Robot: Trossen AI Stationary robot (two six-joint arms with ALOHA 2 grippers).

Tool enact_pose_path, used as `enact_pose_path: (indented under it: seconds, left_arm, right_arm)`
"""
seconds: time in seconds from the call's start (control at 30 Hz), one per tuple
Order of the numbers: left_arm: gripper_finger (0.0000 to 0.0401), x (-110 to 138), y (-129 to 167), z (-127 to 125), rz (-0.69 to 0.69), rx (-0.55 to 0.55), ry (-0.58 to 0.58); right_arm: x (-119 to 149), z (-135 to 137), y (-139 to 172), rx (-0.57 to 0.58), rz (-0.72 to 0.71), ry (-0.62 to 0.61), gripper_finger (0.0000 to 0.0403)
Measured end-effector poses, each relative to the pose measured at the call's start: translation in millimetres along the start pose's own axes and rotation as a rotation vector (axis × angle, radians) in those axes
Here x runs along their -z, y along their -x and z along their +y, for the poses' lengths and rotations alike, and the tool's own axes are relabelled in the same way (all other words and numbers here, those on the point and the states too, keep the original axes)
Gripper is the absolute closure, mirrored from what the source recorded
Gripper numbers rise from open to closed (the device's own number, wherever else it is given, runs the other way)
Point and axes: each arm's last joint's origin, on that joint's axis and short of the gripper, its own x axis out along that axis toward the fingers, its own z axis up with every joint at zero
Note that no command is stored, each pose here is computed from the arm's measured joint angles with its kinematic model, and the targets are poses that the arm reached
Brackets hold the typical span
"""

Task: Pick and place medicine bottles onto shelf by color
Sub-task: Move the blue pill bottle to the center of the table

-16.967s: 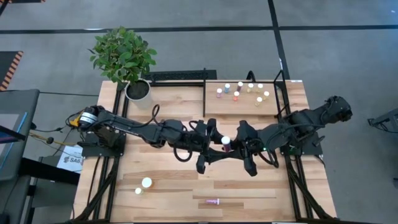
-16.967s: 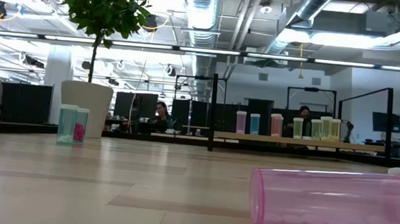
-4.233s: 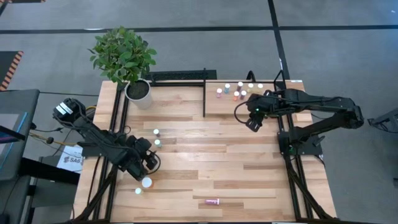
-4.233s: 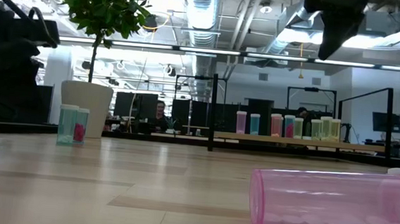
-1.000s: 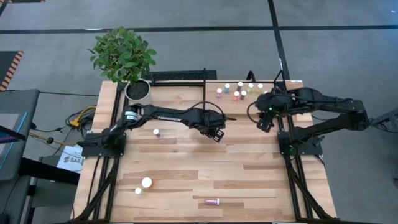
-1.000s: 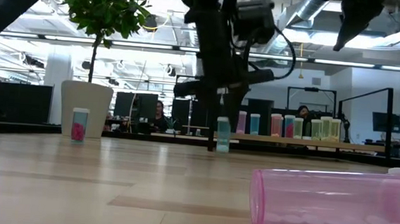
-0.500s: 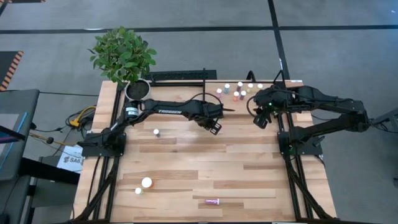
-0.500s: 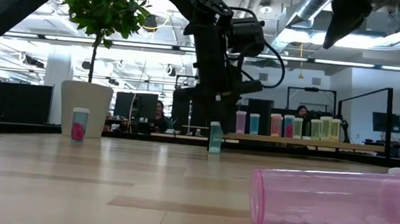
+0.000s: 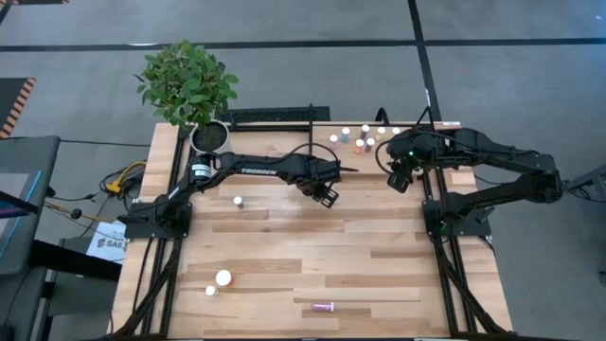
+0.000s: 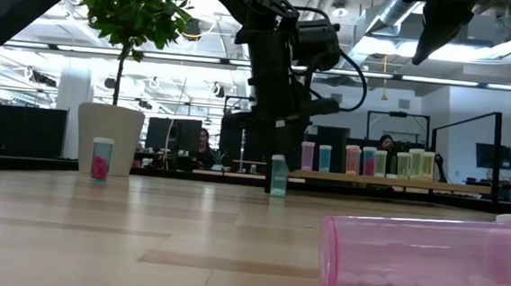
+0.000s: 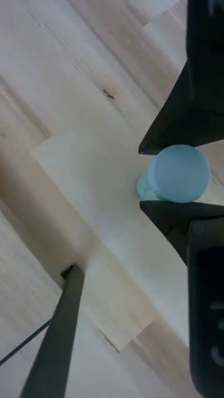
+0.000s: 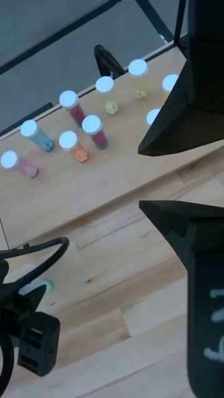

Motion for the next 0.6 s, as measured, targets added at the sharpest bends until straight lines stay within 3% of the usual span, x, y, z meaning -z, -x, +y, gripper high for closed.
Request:
enact_pose_path:
  seconds: [0.33, 0.6]
  left_arm:
    - [0.0219, 1, 0, -2, 0.073, 0.081, 0.024]
    - [0.0171, -6, 36, 0, 0.084, -0.032, -0.005]
  right_arm:
    - [0, -1, 0, 0.004, 0.003, -0.001, 0.0256]
    - [0, -1, 0, 0.003, 0.004, 0.022, 0.0256]
